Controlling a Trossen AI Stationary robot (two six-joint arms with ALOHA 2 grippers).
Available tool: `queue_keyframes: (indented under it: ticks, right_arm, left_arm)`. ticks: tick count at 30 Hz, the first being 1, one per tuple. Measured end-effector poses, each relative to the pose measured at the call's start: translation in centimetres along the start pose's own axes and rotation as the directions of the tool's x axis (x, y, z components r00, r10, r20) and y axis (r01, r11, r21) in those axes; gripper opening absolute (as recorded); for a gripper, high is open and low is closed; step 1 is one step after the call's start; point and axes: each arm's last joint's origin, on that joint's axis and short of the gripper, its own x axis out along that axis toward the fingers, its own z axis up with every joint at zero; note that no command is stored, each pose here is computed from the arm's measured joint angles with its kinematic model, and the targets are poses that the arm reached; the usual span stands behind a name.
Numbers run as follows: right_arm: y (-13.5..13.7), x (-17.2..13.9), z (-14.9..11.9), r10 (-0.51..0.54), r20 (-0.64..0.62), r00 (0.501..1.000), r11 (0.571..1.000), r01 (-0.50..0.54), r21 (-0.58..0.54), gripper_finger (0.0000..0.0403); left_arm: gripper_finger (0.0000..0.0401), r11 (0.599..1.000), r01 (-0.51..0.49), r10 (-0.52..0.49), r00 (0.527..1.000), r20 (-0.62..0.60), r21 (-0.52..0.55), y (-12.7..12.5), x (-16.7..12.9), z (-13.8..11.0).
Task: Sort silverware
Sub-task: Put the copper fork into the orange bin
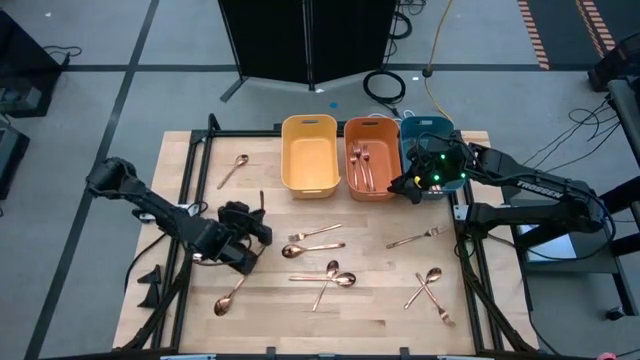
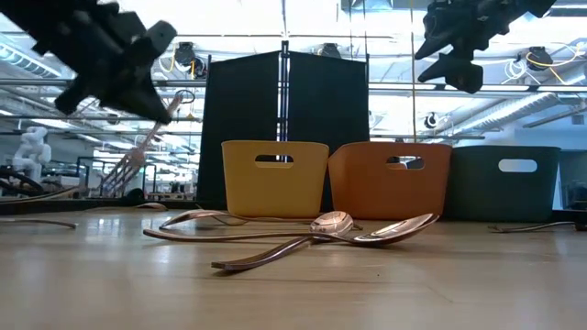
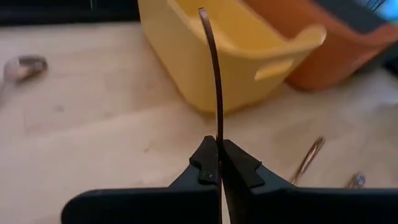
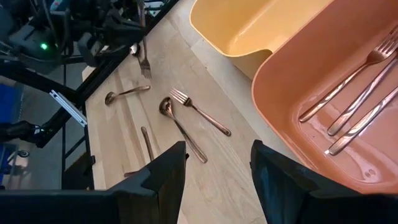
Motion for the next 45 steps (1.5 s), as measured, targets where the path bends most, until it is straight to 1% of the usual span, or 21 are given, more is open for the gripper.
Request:
queue_keyframes:
  ticks: [2, 5, 8, 10, 13, 17, 19, 21, 23, 26, 27, 30, 31, 33, 37, 39, 41, 42, 43, 45]
  right_arm:
    - [0.0, 0.0, 0.0, 0.002, 0.003, 1.0, 1.0, -0.002, 0.007, 0.0169]
    - [0.1, 0.0, 0.2, 0.014, 0.023, 1.0, 1.0, -0.014, 0.013, 0.0169]
    - [0.2, 0.0, 0.4, 0.023, 0.038, 0.999, 1.0, -0.023, 0.009, 0.0169]
    - [0.3, 0.0, 0.5, 0.03, 0.049, 0.998, 1.0, -0.03, 0.005, 0.0169]
    - [0.4, 0.0, 0.7, 0.042, 0.068, 0.997, 0.999, -0.043, 0.009, 0.0169]
    - [0.5, -0.1, 0.9, 0.052, 0.085, 0.995, 0.998, -0.054, 0.015, 0.0169]
    - [0.6, -0.1, 0.9, 0.056, 0.09, 0.994, 0.998, -0.057, 0.013, 0.0169]
    - [0.7, -0.1, 1.0, 0.064, 0.103, 0.993, 0.998, -0.065, 0.007, 0.0169]
    - [0.7, -0.1, 1.1, 0.068, 0.11, 0.992, 0.997, -0.07, 0.021, 0.0169]
    - [0.8, -0.1, 1.2, 0.072, 0.123, 0.99, 0.996, -0.079, 0.05, 0.0169]
    - [0.8, -0.1, 1.2, 0.072, 0.123, 0.99, 0.995, -0.079, 0.056, 0.0169]
    - [0.8, -0.1, 1.2, 0.07, 0.125, 0.99, 0.993, -0.081, 0.083, 0.0169]
    - [0.8, -0.1, 1.2, 0.069, 0.126, 0.99, 0.993, -0.081, 0.09, 0.0169]
    - [0.7, -0.1, 1.3, 0.055, 0.135, 0.989, 0.991, -0.071, 0.117, 0.0169]
    - [0.6, -0.1, 1.3, 0.027, 0.155, 0.988, 0.982, -0.055, 0.181, 0.0169]
    - [0.7, -0.1, 1.4, 0.034, 0.166, 0.986, 0.977, -0.068, 0.204, 0.0169]
    - [0.9, -0.3, 1.7, 0.053, 0.195, 0.979, 0.974, -0.094, 0.207, 0.0169]
    - [0.9, -0.4, 1.9, 0.063, 0.215, 0.975, 0.974, -0.108, 0.202, 0.0169]
    - [0.9, -0.6, 2.0, 0.069, 0.234, 0.97, 0.973, -0.117, 0.199, 0.0169]
    - [0.9, -1.2, 2.3, 0.074, 0.277, 0.958, 0.97, -0.134, 0.204, 0.0169]
  left_arm:
    - [0.0, 1.0, 0.014, -0.015, 0.999, 0.036, 0.016, 0.0, -0.4, 1.1]
    - [0.0, 0.996, 0.027, -0.034, 0.996, 0.077, 0.083, -0.4, -1.0, 3.4]
    - [0.0, 0.981, 0.028, -0.05, 0.992, 0.112, 0.191, -1.1, -1.5, 6.2]
    - [0.0, 0.96, 0.024, -0.066, 0.988, 0.141, 0.279, -1.7, -1.7, 8.0]
    - [0.0, 0.911, 0.006, -0.099, 0.974, 0.204, 0.413, -3.1, -1.8, 10.8]
    - [0.0, 0.802, -0.059, -0.146, 0.946, 0.29, 0.594, -4.5, -1.9, 14.5]
    - [0.0, 0.759, -0.108, -0.154, 0.929, 0.337, 0.642, -4.9, -2.0, 16.2]
    - [0.0, 0.726, -0.165, -0.147, 0.911, 0.385, 0.668, -5.0, -2.0, 17.8]
    - [0.0, 0.704, -0.198, -0.158, 0.893, 0.422, 0.683, -5.1, -1.9, 19.2]
    - [0.0, 0.665, -0.178, -0.226, 0.878, 0.422, 0.725, -4.8, -1.0, 20.5]
    - [0.0, 0.65, -0.159, -0.25, 0.878, 0.407, 0.743, -4.7, -0.6, 20.8]
    - [0.0, 0.622, -0.114, -0.288, 0.887, 0.362, 0.775, -4.3, 1.6, 21.4]
    - [0.0, 0.603, -0.104, -0.295, 0.892, 0.342, 0.791, -4.1, 2.5, 21.5]
    - [0.0, 0.54, -0.084, -0.319, 0.9, 0.296, 0.837, -3.9, 4.4, 21.7]
    - [0.0, 0.355, -0.057, -0.372, 0.907, 0.196, 0.933, -3.4, 9.2, 21.8]
    - [0.0, 0.266, -0.055, -0.419, 0.892, 0.167, 0.962, -3.3, 11.7, 21.7]
    - [0.0, 0.189, -0.089, -0.494, 0.852, 0.173, 0.978, -3.5, 14.1, 21.8]
    - [0.0, 0.148, -0.119, -0.539, 0.823, 0.181, 0.982, -3.7, 15.2, 21.7]
    - [0.0, 0.103, -0.163, -0.587, 0.787, 0.192, 0.981, -4.1, 16.2, 21.5]
    - [0.0, 0.011, -0.294, -0.661, 0.715, 0.227, 0.956, -4.8, 18.1, 20.8]
